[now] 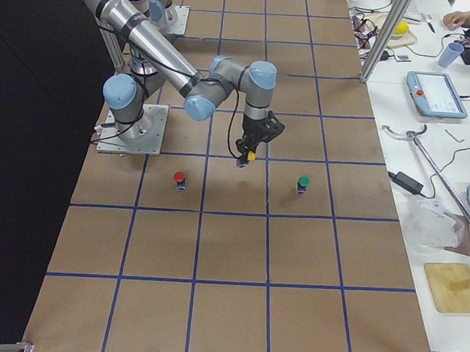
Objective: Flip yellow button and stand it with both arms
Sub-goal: 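Lower the button upright onto the table with the right gripper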
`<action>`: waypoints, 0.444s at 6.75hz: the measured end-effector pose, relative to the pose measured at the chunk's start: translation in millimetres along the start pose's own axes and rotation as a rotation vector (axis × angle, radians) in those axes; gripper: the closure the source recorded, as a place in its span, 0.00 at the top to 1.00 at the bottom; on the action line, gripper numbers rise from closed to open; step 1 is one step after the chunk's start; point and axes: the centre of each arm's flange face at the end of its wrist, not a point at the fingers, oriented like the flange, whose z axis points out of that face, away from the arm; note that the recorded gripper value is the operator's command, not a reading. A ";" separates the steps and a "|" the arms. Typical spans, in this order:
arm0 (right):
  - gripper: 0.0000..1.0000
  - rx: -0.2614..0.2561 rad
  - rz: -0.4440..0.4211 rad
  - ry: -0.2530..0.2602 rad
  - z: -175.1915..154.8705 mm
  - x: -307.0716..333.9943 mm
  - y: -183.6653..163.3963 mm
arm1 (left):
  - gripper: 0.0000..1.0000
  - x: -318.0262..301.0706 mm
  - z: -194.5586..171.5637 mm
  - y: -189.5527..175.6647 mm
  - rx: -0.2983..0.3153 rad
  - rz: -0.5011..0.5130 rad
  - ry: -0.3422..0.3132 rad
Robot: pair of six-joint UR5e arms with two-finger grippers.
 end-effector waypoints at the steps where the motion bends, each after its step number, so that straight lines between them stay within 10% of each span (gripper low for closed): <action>1: 0.20 0.016 0.016 0.022 12.7 0.5 -2.5 | 1.00 0.1 -1.5 -0.5 0.008 0.003 0.000; 3: 0.26 0.105 0.063 0.034 38.2 4.8 4.2 | 1.00 0.2 -1.2 -0.4 0.012 0.004 0.001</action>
